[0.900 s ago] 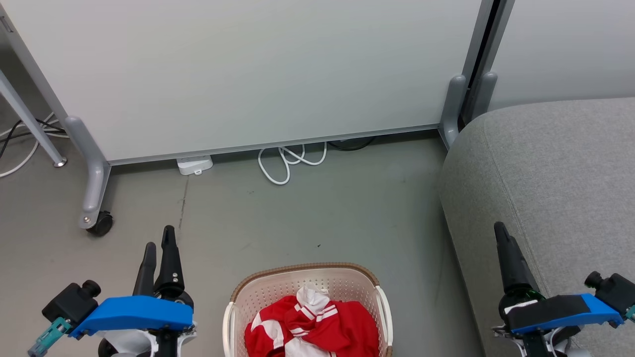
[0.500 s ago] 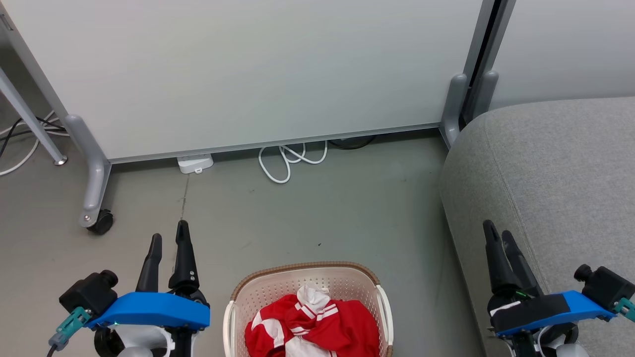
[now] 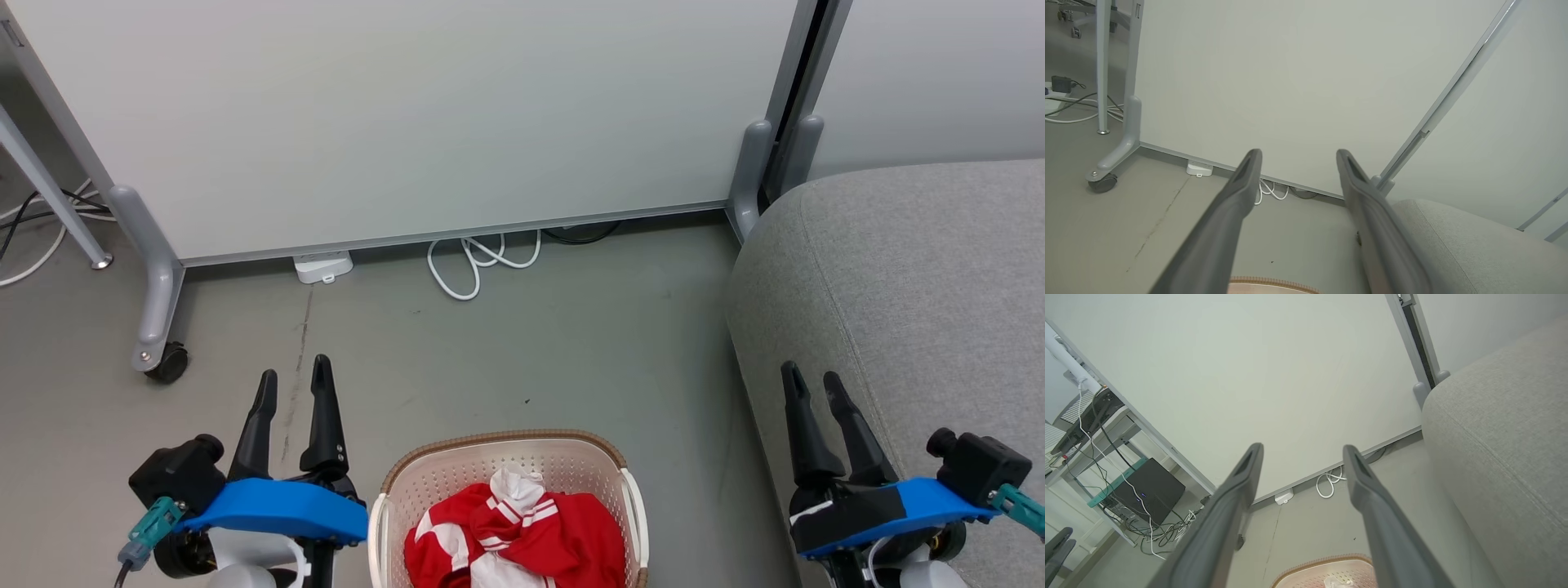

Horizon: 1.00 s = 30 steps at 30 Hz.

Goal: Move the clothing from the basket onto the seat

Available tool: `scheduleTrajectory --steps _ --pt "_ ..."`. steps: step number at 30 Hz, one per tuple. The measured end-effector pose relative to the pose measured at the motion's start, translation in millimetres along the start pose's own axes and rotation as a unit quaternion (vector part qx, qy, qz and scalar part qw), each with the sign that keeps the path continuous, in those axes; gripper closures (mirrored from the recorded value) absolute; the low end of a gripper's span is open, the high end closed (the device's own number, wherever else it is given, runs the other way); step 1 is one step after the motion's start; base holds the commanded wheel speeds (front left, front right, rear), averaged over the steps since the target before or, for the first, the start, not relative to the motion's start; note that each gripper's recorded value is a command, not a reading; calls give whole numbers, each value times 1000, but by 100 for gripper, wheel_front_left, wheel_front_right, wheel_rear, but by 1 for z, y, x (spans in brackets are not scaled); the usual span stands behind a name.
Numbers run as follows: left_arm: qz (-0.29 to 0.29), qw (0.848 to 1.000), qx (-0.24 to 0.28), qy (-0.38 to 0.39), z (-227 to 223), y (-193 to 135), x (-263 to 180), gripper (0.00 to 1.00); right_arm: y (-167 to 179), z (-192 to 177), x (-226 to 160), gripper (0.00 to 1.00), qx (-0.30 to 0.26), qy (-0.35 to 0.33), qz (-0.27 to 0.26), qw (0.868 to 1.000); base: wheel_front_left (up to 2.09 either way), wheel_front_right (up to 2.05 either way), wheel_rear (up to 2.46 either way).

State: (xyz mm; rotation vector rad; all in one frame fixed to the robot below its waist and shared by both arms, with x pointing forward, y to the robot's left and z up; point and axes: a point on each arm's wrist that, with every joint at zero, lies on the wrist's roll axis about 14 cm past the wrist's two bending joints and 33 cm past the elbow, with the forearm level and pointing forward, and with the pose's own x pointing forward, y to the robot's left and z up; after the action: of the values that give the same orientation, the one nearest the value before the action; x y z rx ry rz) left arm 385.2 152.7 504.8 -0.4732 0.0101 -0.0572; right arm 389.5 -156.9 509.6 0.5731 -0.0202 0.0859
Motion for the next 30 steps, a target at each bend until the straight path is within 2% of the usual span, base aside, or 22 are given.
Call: scheduleTrajectory --steps 12,30 --pt "-15 998 64 -10 2 -9 1 0 2 -3 2 0 -71 2 10 997 0 0 0" --pt "-40 988 147 -25 2 -22 3 0 8 -7 6 0 -163 3 30 986 0 0 0"
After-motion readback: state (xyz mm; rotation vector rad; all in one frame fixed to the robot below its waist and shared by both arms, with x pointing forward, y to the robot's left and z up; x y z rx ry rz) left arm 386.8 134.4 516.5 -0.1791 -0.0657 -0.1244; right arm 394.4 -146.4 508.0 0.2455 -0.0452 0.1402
